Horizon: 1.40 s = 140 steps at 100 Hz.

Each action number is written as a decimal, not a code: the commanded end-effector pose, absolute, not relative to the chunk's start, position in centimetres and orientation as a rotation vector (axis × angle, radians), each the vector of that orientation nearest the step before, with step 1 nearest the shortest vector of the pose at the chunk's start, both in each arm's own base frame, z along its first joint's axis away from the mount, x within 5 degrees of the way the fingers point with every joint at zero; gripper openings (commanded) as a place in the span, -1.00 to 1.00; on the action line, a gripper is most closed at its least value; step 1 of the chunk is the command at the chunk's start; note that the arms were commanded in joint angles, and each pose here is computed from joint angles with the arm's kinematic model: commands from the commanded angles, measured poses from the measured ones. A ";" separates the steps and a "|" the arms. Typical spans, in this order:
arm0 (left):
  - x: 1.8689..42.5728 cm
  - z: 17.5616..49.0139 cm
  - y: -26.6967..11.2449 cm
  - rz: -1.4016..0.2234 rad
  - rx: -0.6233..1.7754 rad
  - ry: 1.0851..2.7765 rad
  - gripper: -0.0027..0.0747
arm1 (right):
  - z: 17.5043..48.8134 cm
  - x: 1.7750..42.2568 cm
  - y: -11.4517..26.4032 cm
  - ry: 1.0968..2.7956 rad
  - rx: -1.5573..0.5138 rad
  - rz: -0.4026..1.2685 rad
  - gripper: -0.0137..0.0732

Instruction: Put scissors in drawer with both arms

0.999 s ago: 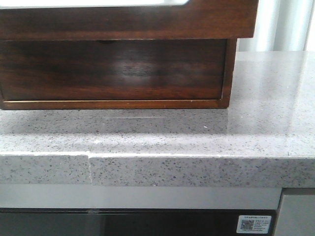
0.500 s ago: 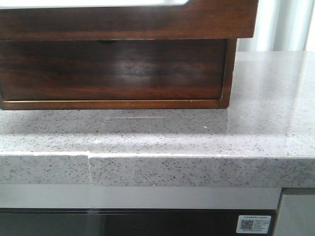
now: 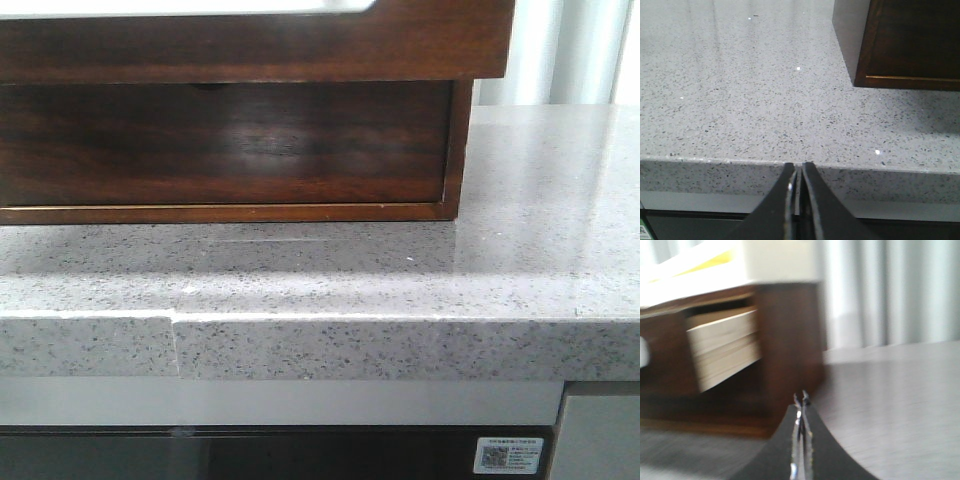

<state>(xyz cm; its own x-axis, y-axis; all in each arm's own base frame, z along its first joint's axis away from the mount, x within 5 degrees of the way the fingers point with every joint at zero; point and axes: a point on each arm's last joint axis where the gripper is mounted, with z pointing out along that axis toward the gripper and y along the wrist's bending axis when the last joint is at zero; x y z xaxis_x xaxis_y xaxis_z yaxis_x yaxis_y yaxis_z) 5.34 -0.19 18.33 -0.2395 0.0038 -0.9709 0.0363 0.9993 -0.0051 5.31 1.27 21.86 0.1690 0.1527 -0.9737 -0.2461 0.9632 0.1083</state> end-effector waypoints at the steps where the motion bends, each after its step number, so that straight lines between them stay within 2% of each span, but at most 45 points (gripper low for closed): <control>1: 5.3 18.0 -0.2 -0.042 0.018 1.773 -0.98 | 22.3 5.3 0.8 1.306 -0.027 0.202 -0.83; 14: 5.3 18.0 -0.2 -0.042 0.018 1.773 -0.98 | 21.4 5.6 -0.1 1.400 0.087 0.061 -0.83; 24: 5.3 18.0 -0.2 -0.042 0.018 1.773 -0.98 | 20.0 5.5 -0.7 1.536 0.144 -0.032 -0.83; 50: 5.3 18.0 -0.2 -0.042 0.018 1.773 -0.98 | 17.8 5.2 -1.0 1.773 0.208 -0.076 -0.83; 140: 5.3 18.0 -0.2 -0.042 0.018 1.773 -0.98 | 17.9 5.2 -1.0 1.768 0.208 -0.074 -0.83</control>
